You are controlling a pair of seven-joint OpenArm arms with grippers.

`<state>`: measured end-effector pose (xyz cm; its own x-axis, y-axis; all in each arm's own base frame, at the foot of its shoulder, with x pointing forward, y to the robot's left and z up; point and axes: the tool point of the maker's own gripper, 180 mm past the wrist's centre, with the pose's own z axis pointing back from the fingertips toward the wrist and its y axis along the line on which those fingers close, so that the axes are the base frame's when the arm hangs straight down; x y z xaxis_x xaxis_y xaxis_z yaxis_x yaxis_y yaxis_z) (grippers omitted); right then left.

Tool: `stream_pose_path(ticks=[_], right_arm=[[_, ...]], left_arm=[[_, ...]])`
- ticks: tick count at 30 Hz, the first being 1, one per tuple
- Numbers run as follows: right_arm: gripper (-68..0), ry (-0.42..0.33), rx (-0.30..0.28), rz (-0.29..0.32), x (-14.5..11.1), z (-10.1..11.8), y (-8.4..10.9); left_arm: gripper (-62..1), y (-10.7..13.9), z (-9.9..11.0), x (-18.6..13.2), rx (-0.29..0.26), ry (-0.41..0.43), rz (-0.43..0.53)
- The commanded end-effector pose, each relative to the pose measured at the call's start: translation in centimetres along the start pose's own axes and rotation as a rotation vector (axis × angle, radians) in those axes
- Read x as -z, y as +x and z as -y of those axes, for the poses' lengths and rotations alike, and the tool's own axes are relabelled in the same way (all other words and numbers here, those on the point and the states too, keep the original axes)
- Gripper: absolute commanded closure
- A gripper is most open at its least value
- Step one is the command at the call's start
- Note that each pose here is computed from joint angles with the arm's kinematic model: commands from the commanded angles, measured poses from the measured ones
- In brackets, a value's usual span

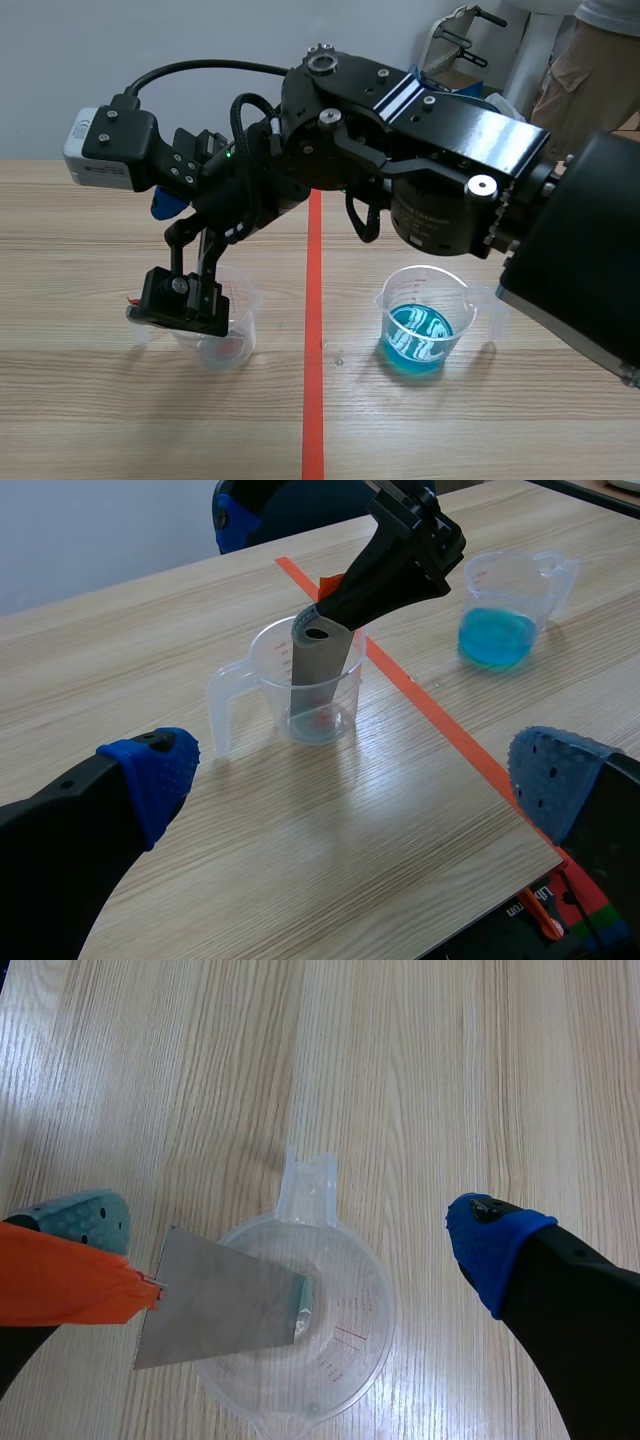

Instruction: Do the redox reaction experiment

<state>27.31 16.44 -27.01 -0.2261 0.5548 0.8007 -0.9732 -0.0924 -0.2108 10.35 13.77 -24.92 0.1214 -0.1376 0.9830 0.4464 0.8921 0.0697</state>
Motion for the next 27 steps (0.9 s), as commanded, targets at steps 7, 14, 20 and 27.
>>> stream_pose_path(ticks=[7,14,20,27], right_arm=[[-67.9,-0.010,-0.025,0.033,-0.43,0.77,1.36],[-67.9,-0.010,-0.025,0.039,-0.44,0.76,1.47],[-67.9,-0.011,-0.023,0.041,-0.54,0.81,1.35],[-67.9,-0.013,-0.022,0.036,-0.63,0.86,1.10]], left_arm=[[-62.3,0.59,-0.05,0.17,-0.004,0.006,0.026],[-62.3,0.58,-0.05,0.17,-0.004,0.006,0.025],[-62.3,0.56,-0.04,0.17,-0.004,0.005,0.025],[-62.3,0.57,-0.04,0.17,-0.004,0.005,0.025]])
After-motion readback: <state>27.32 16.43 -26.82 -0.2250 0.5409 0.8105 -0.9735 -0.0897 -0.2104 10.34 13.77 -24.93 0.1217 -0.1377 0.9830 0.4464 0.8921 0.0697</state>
